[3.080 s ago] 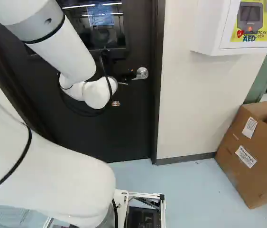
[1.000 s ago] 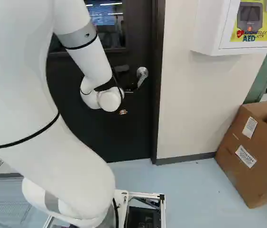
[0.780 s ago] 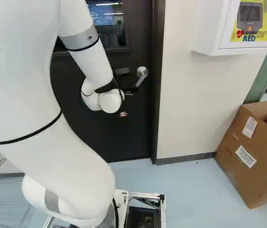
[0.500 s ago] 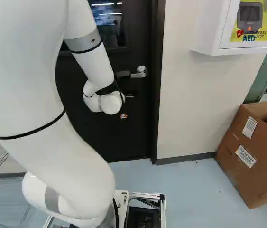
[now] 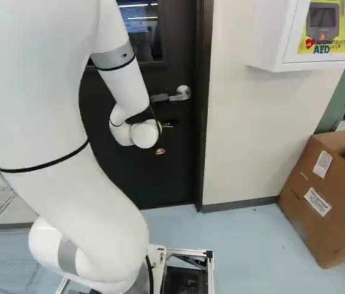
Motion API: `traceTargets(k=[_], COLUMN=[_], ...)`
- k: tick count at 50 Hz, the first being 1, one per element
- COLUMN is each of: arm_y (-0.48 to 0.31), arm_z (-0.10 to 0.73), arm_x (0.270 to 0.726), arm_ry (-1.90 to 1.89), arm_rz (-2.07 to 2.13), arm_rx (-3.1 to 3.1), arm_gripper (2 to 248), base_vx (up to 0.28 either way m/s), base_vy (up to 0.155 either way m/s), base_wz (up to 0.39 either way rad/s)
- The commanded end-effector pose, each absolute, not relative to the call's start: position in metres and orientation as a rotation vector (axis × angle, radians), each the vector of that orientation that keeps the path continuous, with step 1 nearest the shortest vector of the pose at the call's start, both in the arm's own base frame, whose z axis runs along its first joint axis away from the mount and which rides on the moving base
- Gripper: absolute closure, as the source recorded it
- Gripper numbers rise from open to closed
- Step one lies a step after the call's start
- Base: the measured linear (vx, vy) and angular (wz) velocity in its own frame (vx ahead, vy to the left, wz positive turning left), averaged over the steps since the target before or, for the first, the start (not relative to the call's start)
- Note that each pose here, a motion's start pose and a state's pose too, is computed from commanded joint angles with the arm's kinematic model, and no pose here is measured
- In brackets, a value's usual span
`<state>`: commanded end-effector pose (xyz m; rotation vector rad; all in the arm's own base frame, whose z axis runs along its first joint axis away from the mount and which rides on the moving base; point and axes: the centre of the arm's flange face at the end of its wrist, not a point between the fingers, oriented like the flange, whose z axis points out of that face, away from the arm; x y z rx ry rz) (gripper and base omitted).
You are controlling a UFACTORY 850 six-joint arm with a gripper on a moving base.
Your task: Open the door and move inside
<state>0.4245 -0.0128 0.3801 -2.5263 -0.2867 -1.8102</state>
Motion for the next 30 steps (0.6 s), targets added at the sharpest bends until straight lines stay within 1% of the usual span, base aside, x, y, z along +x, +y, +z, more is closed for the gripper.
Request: traceTargets(k=[30], arm_y=[-0.011], arm_z=[0.378], arm_x=[0.459], arm_ry=[-0.341], arm_rz=[-1.813], arm_rx=[-2.506], arm_gripper=[3], base_vx=[0.000], base_vy=[0.000], base_wz=[0.000])
